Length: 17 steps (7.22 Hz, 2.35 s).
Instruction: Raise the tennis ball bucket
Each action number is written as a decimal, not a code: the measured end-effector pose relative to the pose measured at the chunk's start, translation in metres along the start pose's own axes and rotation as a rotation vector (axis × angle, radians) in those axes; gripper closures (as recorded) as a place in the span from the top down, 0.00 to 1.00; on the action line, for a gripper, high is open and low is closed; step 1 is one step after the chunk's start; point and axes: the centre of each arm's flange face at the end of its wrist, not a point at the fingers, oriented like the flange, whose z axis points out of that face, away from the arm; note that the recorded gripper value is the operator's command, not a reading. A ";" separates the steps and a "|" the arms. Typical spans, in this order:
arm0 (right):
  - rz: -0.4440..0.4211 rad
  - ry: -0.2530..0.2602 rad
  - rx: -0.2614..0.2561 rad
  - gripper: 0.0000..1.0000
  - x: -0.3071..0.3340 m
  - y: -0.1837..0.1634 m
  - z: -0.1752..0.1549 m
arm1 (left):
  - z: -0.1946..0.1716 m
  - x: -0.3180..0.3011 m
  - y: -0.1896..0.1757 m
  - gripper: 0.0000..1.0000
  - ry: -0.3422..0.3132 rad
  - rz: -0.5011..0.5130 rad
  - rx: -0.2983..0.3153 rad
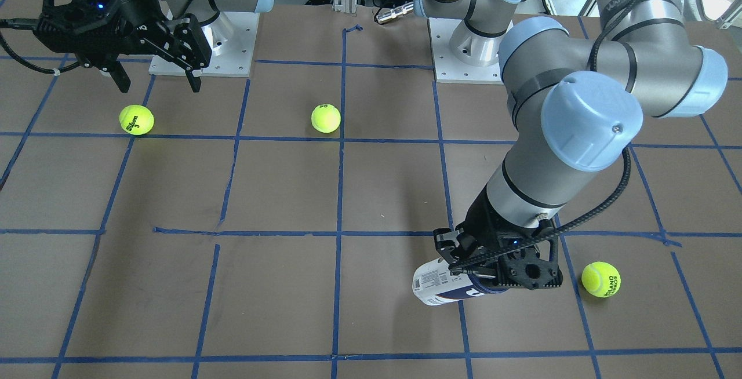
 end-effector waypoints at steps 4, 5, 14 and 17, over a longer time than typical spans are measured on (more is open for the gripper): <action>0.000 -0.001 -0.001 1.00 0.000 0.000 0.001 | 0.046 0.043 0.008 0.31 -0.113 0.016 0.023; 0.000 -0.002 -0.001 1.00 0.000 0.000 0.001 | 0.055 0.051 0.014 0.99 -0.123 0.013 0.021; -0.001 -0.003 -0.001 1.00 -0.001 0.000 0.001 | -0.069 0.026 0.047 1.00 -0.143 -0.044 -0.034; -0.001 -0.005 -0.001 1.00 0.000 0.000 0.001 | -0.103 -0.039 0.068 1.00 -0.157 -0.132 -0.086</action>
